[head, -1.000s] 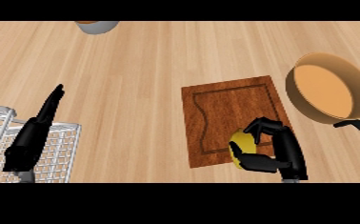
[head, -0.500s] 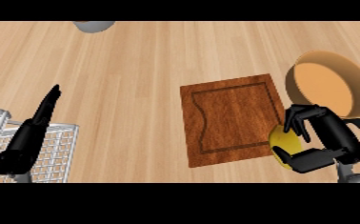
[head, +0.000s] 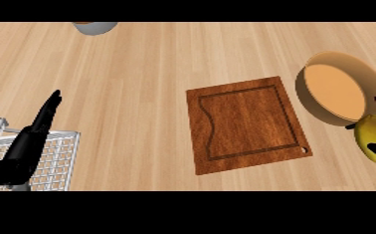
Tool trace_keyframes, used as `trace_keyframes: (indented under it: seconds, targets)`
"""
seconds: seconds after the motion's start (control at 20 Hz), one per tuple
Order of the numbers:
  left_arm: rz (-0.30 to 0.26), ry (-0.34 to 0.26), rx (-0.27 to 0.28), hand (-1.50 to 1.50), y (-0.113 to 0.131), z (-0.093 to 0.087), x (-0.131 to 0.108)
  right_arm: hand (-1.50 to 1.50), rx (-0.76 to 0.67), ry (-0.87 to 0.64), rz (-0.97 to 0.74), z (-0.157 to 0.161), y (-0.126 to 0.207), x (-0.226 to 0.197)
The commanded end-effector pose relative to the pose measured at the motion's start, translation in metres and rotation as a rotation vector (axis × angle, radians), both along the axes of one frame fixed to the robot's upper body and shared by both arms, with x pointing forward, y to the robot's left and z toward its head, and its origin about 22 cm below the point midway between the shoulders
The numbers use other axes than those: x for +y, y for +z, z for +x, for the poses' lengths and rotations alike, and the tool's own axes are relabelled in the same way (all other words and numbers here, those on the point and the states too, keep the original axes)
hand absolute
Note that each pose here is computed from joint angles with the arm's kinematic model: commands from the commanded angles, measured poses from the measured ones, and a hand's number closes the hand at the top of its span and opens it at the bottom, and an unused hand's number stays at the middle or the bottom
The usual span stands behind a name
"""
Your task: Pick the lemon from the cutting board and place it in the pot
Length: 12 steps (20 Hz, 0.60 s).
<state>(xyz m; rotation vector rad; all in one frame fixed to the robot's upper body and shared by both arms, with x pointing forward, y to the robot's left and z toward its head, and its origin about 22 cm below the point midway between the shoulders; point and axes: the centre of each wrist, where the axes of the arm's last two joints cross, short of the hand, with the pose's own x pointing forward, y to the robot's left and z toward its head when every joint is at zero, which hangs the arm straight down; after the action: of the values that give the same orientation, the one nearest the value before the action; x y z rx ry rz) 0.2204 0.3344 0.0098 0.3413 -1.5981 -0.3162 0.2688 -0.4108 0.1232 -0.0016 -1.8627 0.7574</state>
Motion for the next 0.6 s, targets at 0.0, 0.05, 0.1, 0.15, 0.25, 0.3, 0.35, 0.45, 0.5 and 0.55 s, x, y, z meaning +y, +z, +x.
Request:
trace_keyframes:
  seconds: [0.0, 0.05, 0.1, 0.15, 0.25, 0.3, 0.35, 0.45, 0.5, 0.55]
  targets:
    - [-0.193, -0.1, 0.209, 0.0, -0.04, -0.005, -0.043, 1.5, -0.105, 0.041, -0.028, 0.0, 0.046, -0.042]
    - [-0.195, -0.098, 0.22, 0.0, -0.043, -0.007, -0.041, 1.5, -0.117, 0.042, -0.036, 0.0, 0.052, -0.051]
    - [-0.207, -0.117, 0.226, 0.0, -0.044, -0.007, -0.048, 1.5, -0.138, 0.051, -0.043, -0.001, 0.063, -0.057]
    - [-0.206, -0.127, 0.229, 0.0, -0.043, -0.003, -0.046, 1.5, -0.144, 0.056, -0.043, -0.001, 0.07, -0.065]
    - [-0.201, -0.135, 0.229, 0.0, -0.042, -0.003, -0.049, 1.5, -0.137, 0.028, -0.072, -0.005, 0.079, -0.079]
    - [-0.203, -0.149, 0.225, 0.0, -0.038, 0.004, -0.052, 1.5, -0.151, 0.041, -0.071, -0.004, 0.086, -0.08]
    - [-0.217, -0.15, 0.237, 0.0, -0.041, 0.003, -0.055, 1.5, -0.157, 0.036, -0.1, -0.005, 0.095, -0.084]
    - [-0.221, -0.156, 0.239, 0.0, -0.042, 0.007, -0.061, 1.5, -0.176, 0.023, -0.13, -0.006, 0.108, -0.089]
    - [-0.204, -0.169, 0.249, 0.0, -0.042, 0.007, -0.055, 1.5, -0.171, 0.027, -0.135, -0.005, 0.11, -0.091]
    - [-0.197, -0.185, 0.232, 0.0, -0.036, 0.013, -0.062, 1.5, -0.169, 0.02, -0.164, -0.005, 0.116, -0.092]
